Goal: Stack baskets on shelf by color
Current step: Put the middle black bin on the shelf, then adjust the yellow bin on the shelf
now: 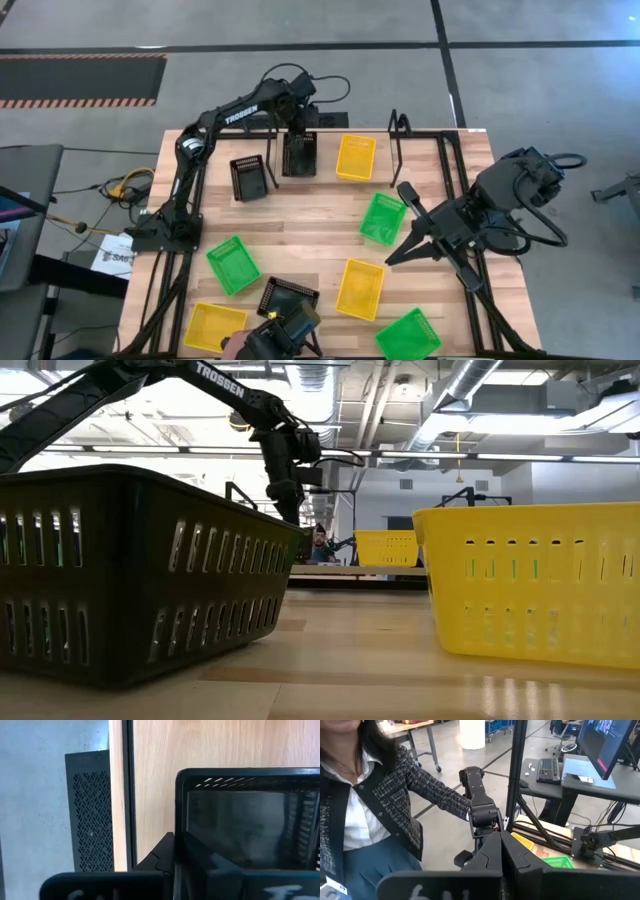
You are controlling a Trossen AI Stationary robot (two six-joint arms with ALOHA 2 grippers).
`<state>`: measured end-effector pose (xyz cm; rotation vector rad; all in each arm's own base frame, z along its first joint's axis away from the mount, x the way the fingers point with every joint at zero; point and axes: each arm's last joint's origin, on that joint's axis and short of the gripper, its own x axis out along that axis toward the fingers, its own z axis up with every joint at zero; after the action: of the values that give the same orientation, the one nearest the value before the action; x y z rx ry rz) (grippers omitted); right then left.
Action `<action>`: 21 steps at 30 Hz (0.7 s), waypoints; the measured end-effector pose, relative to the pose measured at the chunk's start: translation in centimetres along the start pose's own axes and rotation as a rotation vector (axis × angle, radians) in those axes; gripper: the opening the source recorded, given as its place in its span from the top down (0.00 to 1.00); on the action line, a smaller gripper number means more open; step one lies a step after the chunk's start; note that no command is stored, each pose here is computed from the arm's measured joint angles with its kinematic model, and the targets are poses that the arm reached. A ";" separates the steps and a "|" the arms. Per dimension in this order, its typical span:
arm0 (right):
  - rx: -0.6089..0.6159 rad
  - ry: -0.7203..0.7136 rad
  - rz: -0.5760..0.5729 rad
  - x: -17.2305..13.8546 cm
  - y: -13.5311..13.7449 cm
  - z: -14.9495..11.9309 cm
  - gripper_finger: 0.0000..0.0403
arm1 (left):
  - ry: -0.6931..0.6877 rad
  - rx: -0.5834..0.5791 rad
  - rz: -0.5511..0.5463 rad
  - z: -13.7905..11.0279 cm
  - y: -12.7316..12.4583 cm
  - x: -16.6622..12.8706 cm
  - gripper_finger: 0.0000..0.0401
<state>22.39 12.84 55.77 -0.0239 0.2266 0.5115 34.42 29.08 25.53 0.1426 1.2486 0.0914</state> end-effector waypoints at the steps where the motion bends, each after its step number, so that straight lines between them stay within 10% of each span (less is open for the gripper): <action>1: 0.007 0.000 0.000 0.0 0.0 0.0 0.98 | 0.001 0.000 -0.001 0.0 0.0 0.0 0.97; 15: 0.019 -0.009 0.003 -0.5 0.1 0.1 0.98 | 0.051 -0.025 0.074 1.0 -0.9 -0.1 0.70; 21: 0.060 0.079 -0.101 -2.2 -0.5 -0.7 0.98 | -0.074 -0.156 -0.056 3.0 -2.0 -4.0 0.67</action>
<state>20.64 11.28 55.56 0.0025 0.3164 0.4036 36.03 26.31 29.87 -0.0239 1.1663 0.1339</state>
